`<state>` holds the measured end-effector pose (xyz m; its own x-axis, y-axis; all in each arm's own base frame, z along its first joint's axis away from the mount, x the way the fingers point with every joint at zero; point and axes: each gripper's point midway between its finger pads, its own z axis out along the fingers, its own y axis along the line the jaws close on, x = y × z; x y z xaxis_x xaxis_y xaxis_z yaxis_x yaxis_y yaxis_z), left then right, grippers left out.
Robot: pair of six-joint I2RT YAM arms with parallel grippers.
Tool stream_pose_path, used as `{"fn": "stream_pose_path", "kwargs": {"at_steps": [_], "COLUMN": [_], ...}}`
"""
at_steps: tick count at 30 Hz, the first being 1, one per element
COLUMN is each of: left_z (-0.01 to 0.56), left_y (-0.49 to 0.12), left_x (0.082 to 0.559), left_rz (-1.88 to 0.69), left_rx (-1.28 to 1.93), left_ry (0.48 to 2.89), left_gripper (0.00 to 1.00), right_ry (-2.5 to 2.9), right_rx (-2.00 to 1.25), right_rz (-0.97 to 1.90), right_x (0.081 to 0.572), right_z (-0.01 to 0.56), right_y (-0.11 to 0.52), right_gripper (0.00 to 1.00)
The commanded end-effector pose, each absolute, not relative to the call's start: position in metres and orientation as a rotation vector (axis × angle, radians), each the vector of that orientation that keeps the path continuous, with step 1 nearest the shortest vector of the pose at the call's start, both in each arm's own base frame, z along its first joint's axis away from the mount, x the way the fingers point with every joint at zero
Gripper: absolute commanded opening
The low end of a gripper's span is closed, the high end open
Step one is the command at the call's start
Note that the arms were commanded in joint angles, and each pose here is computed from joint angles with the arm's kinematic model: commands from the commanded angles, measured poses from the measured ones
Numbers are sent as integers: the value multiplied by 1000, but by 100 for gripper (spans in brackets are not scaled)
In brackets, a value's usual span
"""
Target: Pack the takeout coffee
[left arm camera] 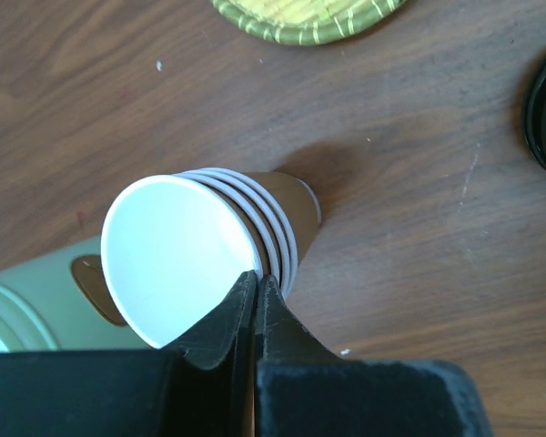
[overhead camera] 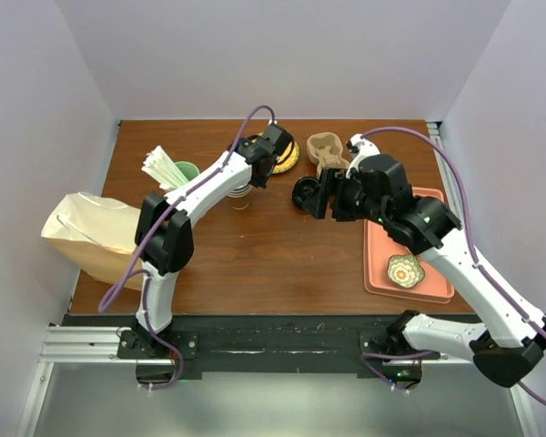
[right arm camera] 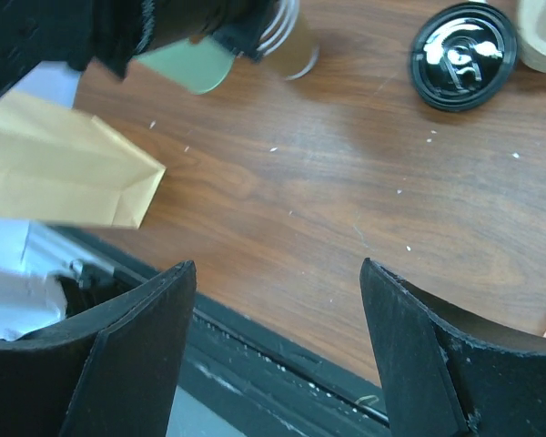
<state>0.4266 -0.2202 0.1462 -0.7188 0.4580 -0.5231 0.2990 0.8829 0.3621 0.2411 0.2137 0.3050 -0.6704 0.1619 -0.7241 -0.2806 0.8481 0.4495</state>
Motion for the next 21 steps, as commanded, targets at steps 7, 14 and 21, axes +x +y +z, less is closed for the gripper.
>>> {"fn": "stream_pose_path", "kwargs": {"at_steps": [7, 14, 21], "left_z": [164, 166, 186], "left_y": [-223, -219, -197], "left_x": [421, 412, 422], "left_rz": [137, 118, 273], "left_rx": [401, 433, 385], "left_ry": [2429, 2405, 2349], "left_gripper": [0, 0, 0], "right_ry": [2131, 2124, 2213], "right_rx": [282, 341, 203], "right_rz": [760, 1018, 1175], "right_x": [330, 390, 424], "right_z": [291, 256, 223], "right_y": [237, 244, 281], "right_gripper": [75, 73, 73]}}
